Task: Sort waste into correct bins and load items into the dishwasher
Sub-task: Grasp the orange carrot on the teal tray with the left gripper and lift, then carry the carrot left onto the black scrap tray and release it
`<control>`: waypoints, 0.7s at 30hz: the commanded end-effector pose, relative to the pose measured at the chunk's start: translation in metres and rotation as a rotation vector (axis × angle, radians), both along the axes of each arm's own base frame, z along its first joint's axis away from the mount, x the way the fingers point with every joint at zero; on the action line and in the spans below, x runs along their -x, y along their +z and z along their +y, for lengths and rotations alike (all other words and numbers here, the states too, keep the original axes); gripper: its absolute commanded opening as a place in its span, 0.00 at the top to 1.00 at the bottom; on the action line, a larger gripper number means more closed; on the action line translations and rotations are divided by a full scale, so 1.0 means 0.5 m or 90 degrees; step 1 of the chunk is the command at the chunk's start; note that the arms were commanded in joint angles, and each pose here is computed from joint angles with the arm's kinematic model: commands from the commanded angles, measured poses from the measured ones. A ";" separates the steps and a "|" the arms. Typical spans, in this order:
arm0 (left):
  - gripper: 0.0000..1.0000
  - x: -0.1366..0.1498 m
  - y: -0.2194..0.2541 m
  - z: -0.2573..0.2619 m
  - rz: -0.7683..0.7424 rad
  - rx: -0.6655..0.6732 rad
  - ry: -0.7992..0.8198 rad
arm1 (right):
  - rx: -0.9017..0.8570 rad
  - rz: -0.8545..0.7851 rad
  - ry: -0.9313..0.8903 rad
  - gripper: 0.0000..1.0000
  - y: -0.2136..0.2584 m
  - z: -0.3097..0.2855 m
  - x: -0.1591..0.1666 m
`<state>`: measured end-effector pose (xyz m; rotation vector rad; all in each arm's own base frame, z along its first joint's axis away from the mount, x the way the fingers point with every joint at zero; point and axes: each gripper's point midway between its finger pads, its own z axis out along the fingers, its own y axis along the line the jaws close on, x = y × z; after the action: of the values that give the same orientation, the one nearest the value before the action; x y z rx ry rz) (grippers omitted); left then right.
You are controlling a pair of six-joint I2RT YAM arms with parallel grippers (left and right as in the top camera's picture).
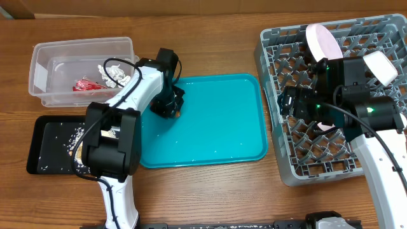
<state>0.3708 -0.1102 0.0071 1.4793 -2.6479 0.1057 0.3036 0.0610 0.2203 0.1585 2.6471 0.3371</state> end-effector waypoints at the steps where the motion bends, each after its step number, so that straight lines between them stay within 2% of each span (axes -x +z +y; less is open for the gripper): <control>1: 0.84 0.038 -0.023 0.025 0.053 -0.018 -0.064 | 0.005 -0.017 0.003 0.00 0.014 -0.005 -0.008; 4: 0.87 0.066 -0.019 0.035 0.084 -0.023 -0.132 | 0.005 -0.017 0.003 0.00 0.014 -0.005 -0.008; 5: 0.96 0.073 -0.017 0.038 0.091 -0.025 -0.155 | 0.005 -0.017 0.003 0.00 0.014 -0.005 -0.008; 13: 0.96 0.101 0.027 0.089 0.114 -0.102 -0.198 | 0.005 -0.016 0.003 0.00 0.013 -0.005 -0.007; 21: 0.95 0.120 0.169 0.151 0.052 -0.203 -0.207 | 0.007 -0.017 0.002 0.00 0.013 -0.006 -0.007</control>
<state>0.3060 -0.0536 0.0535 1.0453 -2.7608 -0.3430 0.3034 0.0608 0.2202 0.1589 2.6481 0.3360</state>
